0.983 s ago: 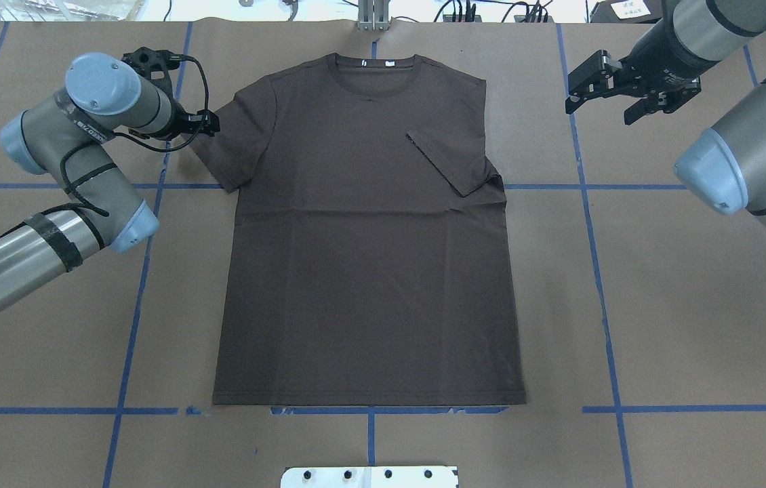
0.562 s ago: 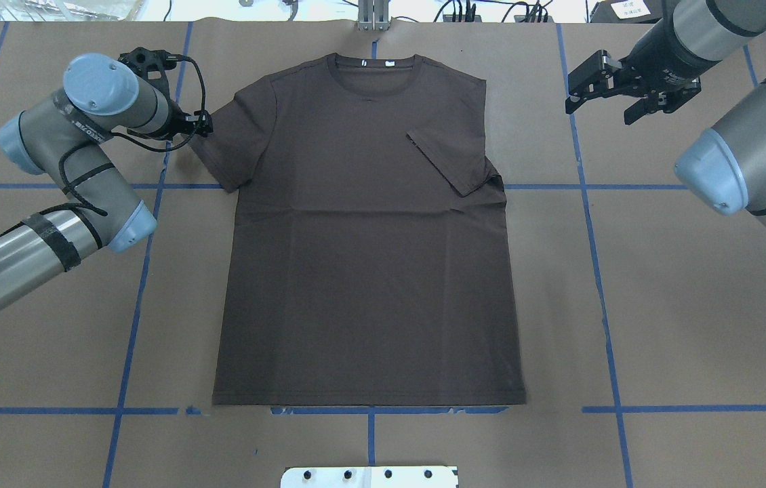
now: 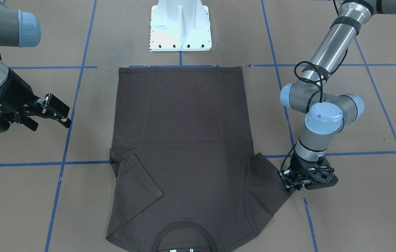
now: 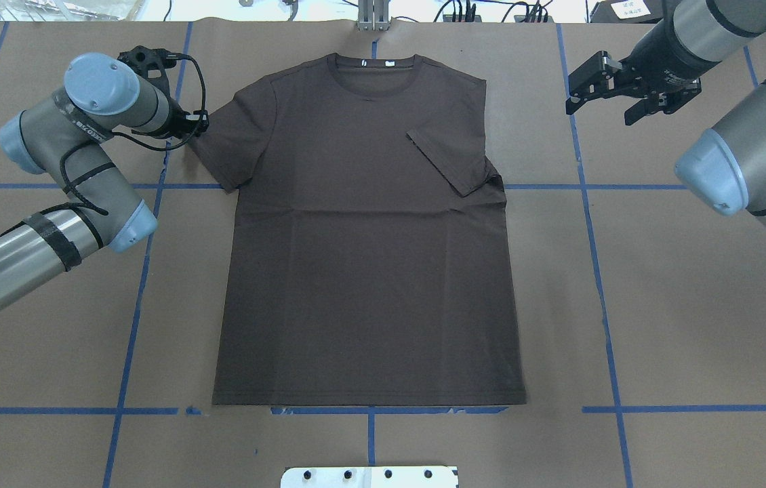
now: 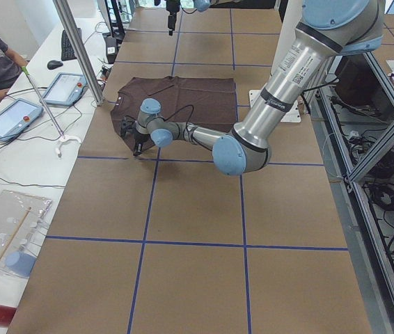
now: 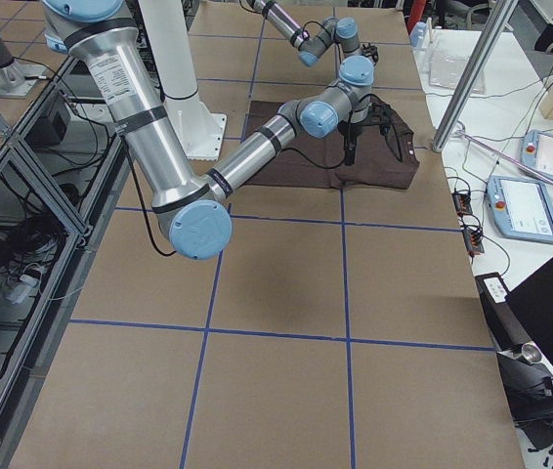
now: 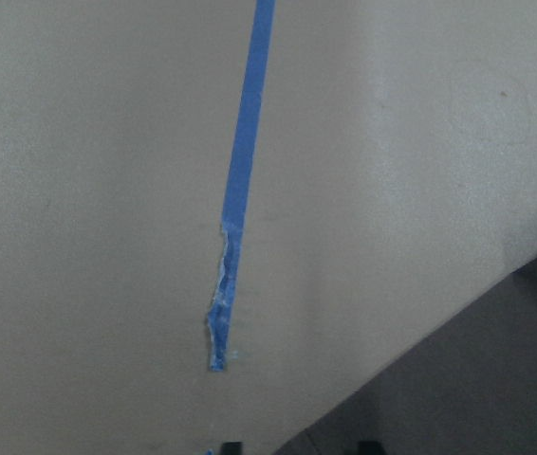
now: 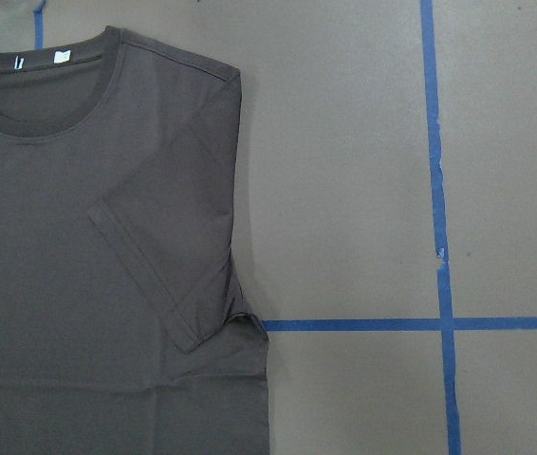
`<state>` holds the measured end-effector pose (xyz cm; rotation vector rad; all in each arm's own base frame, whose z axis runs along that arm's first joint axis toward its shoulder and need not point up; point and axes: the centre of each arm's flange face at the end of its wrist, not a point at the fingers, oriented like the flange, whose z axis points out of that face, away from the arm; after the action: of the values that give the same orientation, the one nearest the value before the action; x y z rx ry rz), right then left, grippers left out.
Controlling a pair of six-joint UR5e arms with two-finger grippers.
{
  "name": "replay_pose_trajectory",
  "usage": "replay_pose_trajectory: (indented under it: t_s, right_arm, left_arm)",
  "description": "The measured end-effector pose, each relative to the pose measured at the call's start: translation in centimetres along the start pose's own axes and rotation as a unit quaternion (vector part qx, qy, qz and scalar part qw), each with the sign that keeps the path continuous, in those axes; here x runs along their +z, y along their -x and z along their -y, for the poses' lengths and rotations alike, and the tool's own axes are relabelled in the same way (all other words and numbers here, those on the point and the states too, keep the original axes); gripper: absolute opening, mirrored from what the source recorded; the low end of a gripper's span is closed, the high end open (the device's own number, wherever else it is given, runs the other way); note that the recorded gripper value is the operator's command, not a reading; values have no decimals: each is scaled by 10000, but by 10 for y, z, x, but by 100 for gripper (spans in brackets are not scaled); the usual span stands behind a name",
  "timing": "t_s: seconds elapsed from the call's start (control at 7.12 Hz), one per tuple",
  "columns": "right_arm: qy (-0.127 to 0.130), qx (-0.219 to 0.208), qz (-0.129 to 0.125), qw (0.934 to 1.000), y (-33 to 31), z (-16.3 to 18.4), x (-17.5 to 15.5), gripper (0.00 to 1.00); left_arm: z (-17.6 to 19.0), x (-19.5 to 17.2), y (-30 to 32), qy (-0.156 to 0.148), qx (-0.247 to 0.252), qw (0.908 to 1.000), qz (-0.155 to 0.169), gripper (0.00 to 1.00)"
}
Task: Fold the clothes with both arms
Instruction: 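Lower the left gripper onto the sleeve nearest it, then fold the sleeve inward with the left gripper while the right arm moves to the hem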
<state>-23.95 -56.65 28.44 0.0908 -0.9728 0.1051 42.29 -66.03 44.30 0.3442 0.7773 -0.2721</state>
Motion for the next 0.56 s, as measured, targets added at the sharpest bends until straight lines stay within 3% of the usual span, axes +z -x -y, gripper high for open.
replay_pose_trajectory:
  t_s: [0.14,0.56]
  right_arm:
    - [2,1,-5,10000,-1,0,0,100]
    - [12,12,-15,10000,-2,0,2,100]
  left_arm:
    - [0,0,-1,0,-5,10000,-1,0]
    - [4,-10,-14,-25,8,10000,-93,0]
